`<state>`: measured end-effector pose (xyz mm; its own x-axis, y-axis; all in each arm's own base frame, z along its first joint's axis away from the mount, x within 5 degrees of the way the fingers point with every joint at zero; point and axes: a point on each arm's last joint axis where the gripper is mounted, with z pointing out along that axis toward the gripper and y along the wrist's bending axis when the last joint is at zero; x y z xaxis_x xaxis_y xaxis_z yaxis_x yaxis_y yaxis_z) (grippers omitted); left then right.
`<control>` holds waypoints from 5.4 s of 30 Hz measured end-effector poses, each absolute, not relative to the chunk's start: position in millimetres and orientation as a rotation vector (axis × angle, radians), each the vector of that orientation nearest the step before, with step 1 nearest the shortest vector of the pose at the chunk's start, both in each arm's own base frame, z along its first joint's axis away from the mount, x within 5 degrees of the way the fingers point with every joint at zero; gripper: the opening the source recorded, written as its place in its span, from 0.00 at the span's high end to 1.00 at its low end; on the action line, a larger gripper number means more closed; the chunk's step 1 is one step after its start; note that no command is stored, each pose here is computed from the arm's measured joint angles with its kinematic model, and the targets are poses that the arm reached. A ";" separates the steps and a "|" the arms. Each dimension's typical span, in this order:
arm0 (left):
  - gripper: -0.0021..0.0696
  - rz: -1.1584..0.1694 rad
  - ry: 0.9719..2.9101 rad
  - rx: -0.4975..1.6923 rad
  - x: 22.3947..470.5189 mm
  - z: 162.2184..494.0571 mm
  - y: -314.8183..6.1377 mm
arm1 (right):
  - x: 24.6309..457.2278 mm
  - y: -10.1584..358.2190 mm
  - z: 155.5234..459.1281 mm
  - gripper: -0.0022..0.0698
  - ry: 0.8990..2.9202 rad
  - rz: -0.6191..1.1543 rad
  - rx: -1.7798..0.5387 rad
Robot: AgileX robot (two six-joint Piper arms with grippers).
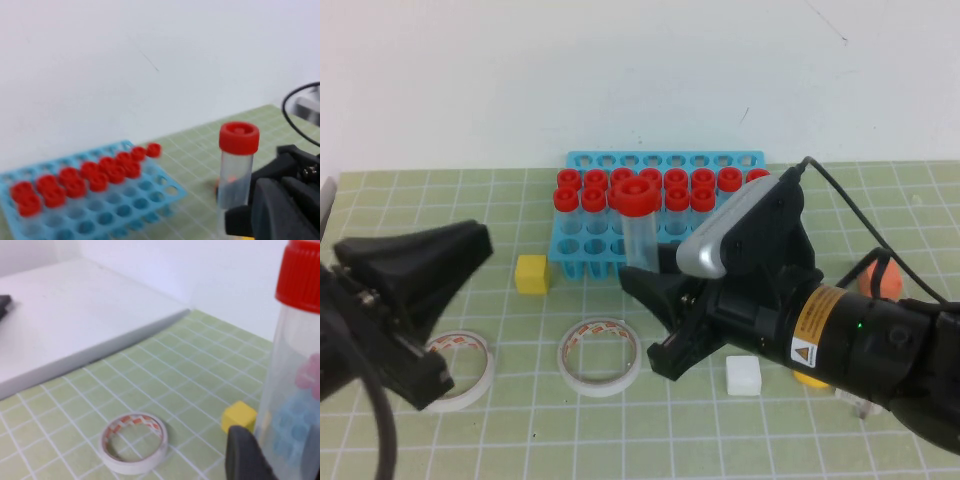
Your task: Place the test tubes
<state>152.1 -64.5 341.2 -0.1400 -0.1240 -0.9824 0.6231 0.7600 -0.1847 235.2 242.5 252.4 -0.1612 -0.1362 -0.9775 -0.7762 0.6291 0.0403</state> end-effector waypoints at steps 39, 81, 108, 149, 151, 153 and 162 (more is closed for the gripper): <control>0.97 -0.191 1.961 0.502 220.4 288.3 -81.5 | 227.6 238.0 255.3 0.64 1.658 0.577 -0.910; 0.31 -0.824 1.875 0.220 183.1 340.6 -129.8 | 224.0 249.1 257.7 0.64 1.598 0.802 -0.840; 0.59 -0.766 1.857 0.313 188.8 342.1 -134.2 | 220.8 258.5 250.2 0.64 1.529 0.904 -0.899; 0.59 -0.462 1.780 0.356 299.6 330.9 -166.0 | 118.3 65.2 346.3 0.97 2.119 -0.112 -0.777; 0.59 -0.472 1.777 0.364 304.8 329.3 -169.3 | 106.3 59.1 347.7 0.97 2.124 -0.074 -0.824; 0.59 -0.513 1.762 0.351 308.8 329.4 -172.8 | 96.4 54.9 348.4 0.97 2.106 -0.033 -0.871; 0.59 -0.752 1.674 0.506 310.0 319.8 -196.4 | 57.1 34.7 323.2 0.97 2.035 0.156 -0.911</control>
